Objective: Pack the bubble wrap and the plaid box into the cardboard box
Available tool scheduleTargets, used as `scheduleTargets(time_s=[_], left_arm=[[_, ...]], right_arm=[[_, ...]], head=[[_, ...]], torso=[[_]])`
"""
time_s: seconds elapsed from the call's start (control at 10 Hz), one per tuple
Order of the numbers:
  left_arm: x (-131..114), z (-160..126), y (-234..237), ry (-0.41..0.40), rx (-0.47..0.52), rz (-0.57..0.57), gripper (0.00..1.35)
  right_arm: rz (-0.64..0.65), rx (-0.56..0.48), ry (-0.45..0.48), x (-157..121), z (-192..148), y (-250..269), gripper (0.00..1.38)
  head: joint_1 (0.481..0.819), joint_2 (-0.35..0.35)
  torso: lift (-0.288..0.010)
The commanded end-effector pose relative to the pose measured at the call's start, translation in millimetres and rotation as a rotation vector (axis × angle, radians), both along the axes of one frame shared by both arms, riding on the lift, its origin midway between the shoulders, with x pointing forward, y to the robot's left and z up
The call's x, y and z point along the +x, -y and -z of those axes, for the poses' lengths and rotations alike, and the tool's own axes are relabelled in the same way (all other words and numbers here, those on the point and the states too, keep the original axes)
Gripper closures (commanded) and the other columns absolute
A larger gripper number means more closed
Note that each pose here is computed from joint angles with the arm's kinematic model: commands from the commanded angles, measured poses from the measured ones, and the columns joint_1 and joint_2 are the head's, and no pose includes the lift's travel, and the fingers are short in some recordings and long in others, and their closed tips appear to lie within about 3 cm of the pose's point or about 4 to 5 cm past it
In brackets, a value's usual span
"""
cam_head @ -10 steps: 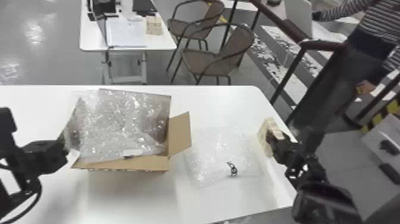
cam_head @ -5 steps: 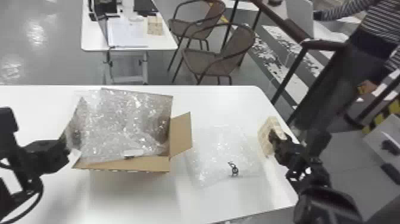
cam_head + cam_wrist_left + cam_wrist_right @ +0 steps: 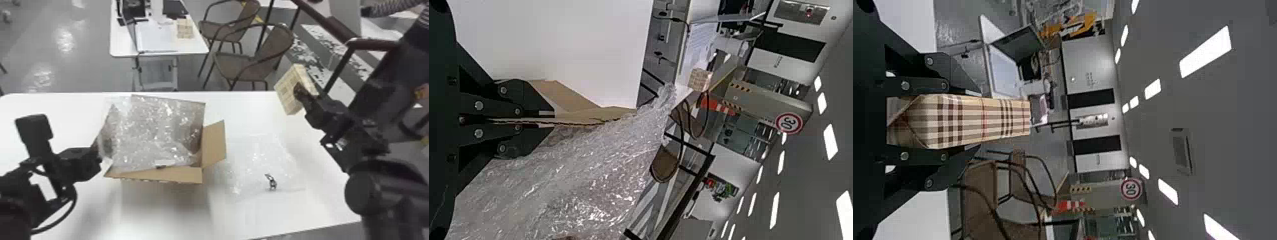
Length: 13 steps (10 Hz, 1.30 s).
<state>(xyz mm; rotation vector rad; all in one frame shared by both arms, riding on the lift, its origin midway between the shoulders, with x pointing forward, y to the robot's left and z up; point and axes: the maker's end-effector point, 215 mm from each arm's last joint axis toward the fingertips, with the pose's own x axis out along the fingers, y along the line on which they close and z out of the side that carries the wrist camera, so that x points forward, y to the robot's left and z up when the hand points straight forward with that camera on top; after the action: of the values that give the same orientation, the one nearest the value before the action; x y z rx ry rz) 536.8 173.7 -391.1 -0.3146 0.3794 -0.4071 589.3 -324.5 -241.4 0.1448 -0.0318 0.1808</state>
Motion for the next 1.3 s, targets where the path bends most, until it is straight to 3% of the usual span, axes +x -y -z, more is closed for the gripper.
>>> scheduleTargets(time_s=[0.0, 0.2, 0.5, 0.9, 1.2], left_arm=[[0.3, -0.1, 1.7, 0.0, 0.002, 0.002, 1.21], [0.2, 1.3, 4.5, -0.006, 0.009, 0.009, 1.21], [0.8, 1.9, 6.4, -0.009, 0.016, 0.013, 1.21], [2.5, 2.1, 6.6, -0.011, 0.03, 0.013, 1.21], [2.3, 2.5, 6.7, -0.012, 0.03, 0.013, 1.21]], right_arm=[[-0.108, 0.079, 0.046, 5.2, -44.5, -42.8, 0.93], [-0.192, 0.112, 0.093, 7.7, -81.9, -86.3, 0.93], [-0.333, 0.208, 0.079, 14.2, -89.1, -163.9, 0.93], [-0.546, 0.316, -0.049, 9.1, -51.6, -275.8, 0.93], [-0.584, 0.333, -0.165, 3.9, -10.7, -304.8, 0.93]], head=[[0.689, -0.159], [0.651, -0.105], [0.625, -0.041], [0.633, 0.068], [0.653, 0.122]], torso=[[-0.102], [-0.102], [-0.102], [-0.102], [-0.102]])
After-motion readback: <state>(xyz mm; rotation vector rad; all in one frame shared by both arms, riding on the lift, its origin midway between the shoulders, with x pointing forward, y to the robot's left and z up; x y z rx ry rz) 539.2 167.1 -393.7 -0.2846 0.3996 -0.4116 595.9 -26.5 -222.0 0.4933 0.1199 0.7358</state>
